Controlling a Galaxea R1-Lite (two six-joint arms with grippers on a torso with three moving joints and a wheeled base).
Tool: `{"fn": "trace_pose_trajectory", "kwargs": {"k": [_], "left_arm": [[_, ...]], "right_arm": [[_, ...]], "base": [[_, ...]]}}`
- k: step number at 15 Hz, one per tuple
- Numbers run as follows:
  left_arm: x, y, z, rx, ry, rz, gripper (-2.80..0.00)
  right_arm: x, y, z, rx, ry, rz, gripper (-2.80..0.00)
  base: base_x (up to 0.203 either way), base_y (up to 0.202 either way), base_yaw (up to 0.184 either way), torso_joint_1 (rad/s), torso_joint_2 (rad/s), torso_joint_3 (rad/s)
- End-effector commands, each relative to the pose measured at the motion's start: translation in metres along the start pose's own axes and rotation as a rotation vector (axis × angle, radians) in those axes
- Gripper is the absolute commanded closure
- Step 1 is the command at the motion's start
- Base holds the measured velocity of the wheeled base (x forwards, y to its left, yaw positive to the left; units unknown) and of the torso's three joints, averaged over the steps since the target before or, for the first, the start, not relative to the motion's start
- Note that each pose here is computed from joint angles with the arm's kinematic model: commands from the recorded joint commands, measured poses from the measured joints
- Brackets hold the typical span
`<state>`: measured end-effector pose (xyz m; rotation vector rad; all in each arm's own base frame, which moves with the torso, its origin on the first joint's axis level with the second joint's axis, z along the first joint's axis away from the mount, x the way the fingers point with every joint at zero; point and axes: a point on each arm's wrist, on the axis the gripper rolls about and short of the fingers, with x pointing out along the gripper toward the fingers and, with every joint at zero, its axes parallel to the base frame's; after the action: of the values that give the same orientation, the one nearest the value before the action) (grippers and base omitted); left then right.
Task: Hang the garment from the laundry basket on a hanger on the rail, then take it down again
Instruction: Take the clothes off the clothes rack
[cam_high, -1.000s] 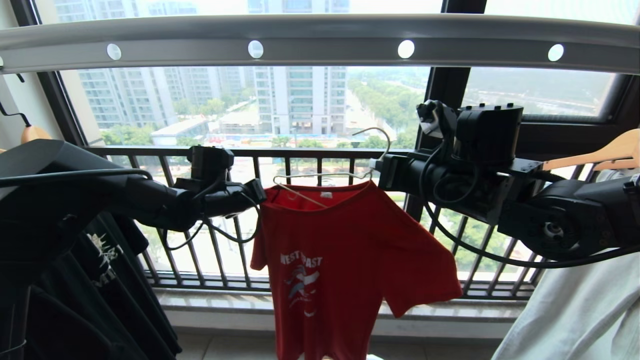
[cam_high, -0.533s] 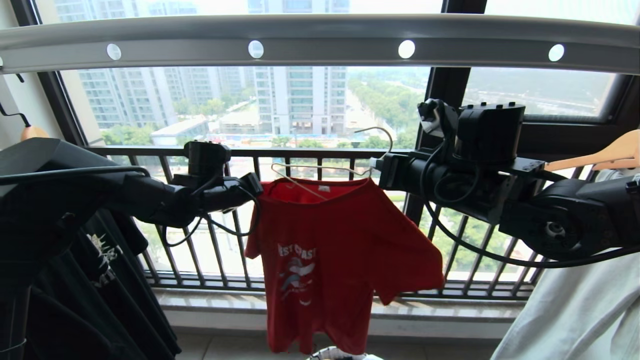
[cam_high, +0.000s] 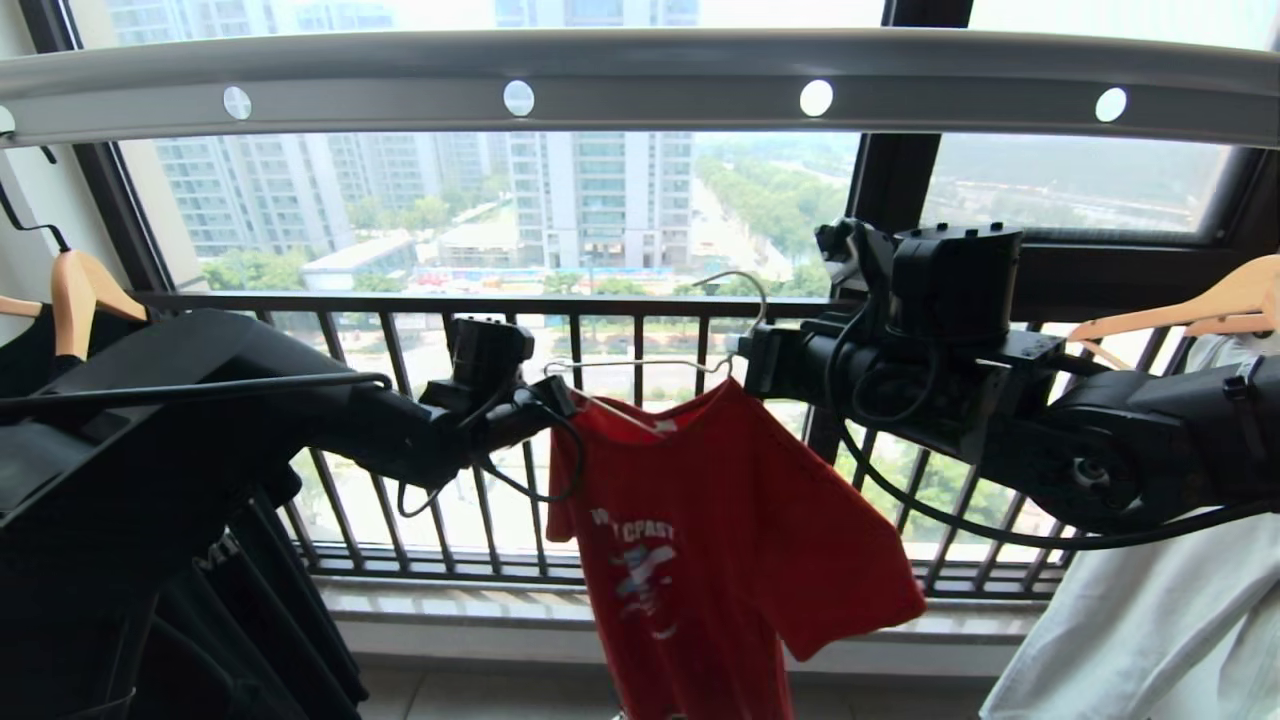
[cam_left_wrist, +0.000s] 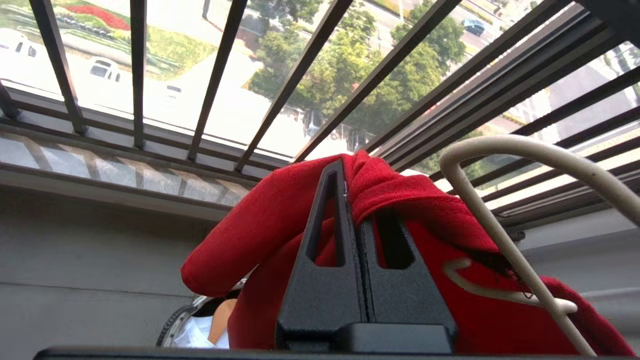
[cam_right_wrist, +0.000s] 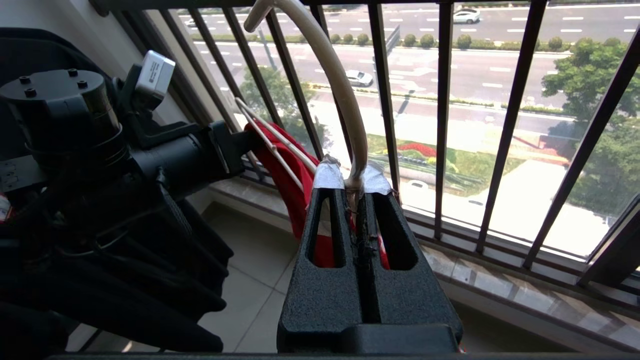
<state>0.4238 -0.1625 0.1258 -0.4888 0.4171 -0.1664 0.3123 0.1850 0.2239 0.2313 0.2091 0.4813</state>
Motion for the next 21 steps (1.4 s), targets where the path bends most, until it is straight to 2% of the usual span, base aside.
{"fn": "trace_pose_trajectory", "kwargs": {"k": [1, 3, 11, 18, 21], "left_arm": [[0.003, 0.003, 0.008, -0.019, -0.085, -0.008, 0.00], [-0.002, 0.008, 0.019, -0.027, -0.108, -0.002, 0.00], [0.012, 0.015, 0.001, -0.018, -0.069, 0.016, 0.00], [0.000, 0.007, 0.022, -0.049, -0.126, -0.010, 0.00], [0.000, 0.016, 0.029, -0.059, -0.140, 0.006, 0.00]], "right_arm": [[0.001, 0.001, -0.002, 0.000, 0.002, 0.000, 0.00], [0.001, 0.001, 0.000, 0.000, -0.005, -0.001, 0.00], [-0.003, -0.001, 0.004, 0.002, -0.016, -0.003, 0.00], [-0.003, 0.002, 0.000, -0.002, -0.002, 0.003, 0.00], [-0.003, 0.002, 0.001, -0.003, -0.003, 0.003, 0.00]], "base": [[0.000, 0.000, 0.000, 0.000, 0.00, 0.000], [0.000, 0.000, 0.000, 0.000, 0.00, 0.000], [0.000, 0.000, 0.000, 0.000, 0.00, 0.000], [0.000, 0.000, 0.000, 0.000, 0.00, 0.000], [0.000, 0.000, 0.000, 0.000, 0.00, 0.000]]}}
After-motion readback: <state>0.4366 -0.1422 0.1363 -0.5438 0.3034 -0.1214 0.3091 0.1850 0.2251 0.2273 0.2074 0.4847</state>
